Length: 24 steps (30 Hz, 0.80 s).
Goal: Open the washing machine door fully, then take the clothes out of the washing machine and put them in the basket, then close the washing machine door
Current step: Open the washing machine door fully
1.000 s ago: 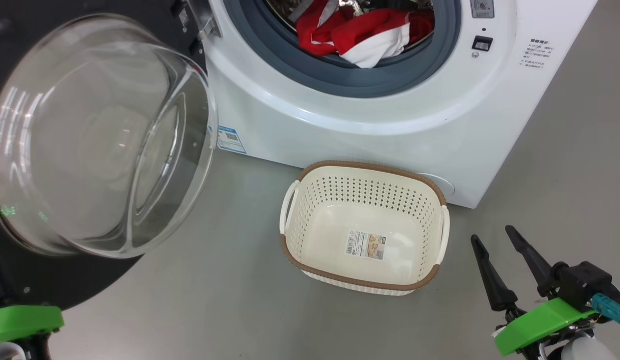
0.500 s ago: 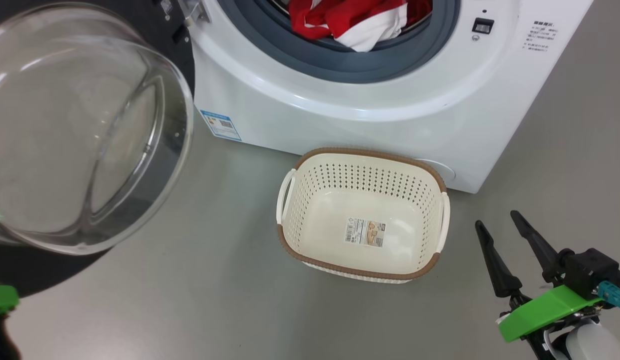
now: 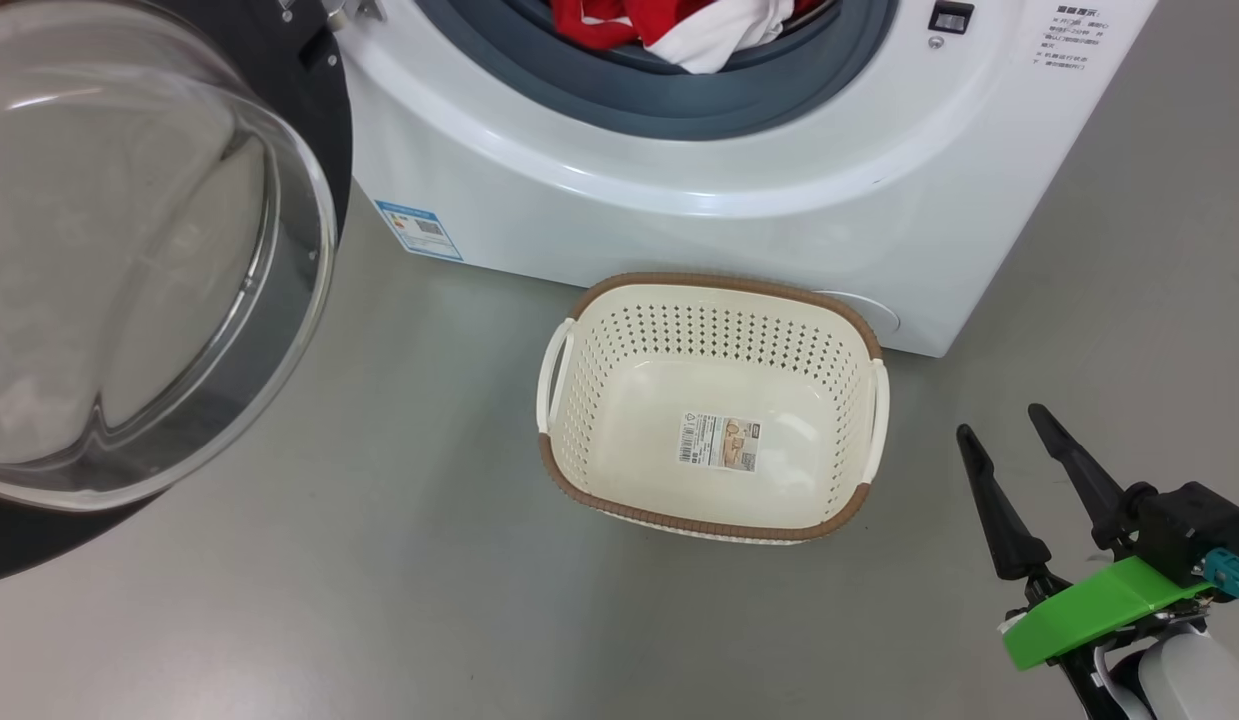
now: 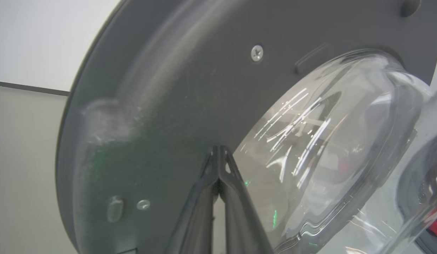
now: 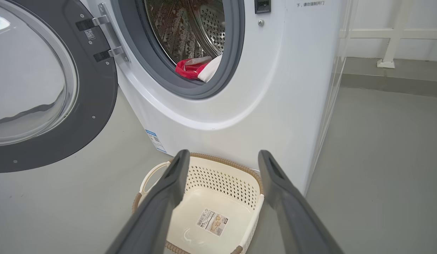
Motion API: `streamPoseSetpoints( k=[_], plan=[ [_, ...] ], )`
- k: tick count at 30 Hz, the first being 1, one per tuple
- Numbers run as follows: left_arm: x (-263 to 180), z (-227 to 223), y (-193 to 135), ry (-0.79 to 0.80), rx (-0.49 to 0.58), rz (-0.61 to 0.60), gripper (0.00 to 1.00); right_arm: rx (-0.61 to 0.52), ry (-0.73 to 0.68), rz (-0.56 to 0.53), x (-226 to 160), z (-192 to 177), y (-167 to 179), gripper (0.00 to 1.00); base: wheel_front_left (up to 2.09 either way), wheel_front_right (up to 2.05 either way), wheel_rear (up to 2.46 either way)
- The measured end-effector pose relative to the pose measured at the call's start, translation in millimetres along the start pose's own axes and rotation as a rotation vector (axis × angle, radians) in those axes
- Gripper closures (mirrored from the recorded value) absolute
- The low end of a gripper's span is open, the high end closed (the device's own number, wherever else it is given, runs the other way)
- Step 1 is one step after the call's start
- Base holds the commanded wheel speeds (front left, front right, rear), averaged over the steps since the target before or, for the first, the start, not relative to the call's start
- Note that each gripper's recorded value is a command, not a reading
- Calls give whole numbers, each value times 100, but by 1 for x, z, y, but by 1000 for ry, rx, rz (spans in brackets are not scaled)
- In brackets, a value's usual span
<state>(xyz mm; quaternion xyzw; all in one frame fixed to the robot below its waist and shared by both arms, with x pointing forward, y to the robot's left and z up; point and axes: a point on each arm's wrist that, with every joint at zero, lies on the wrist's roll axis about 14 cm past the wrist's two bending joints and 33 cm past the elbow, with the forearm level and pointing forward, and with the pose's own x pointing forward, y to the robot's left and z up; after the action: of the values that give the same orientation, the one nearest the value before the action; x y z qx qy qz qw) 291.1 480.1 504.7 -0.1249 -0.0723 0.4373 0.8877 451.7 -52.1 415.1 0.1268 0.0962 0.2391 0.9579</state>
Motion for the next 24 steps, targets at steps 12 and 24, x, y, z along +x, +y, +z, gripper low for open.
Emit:
streamPoseSetpoints(
  k=[12,24],
  plan=[
    [-3,0,-6,8,-26,-24,100,-17,-44,1,0,18,3,0,0,0,0],
    [-40,-12,-14,39,-22,-109,100,-27,-84,-12,-17,35,10,0,0,0,0]
  ],
)
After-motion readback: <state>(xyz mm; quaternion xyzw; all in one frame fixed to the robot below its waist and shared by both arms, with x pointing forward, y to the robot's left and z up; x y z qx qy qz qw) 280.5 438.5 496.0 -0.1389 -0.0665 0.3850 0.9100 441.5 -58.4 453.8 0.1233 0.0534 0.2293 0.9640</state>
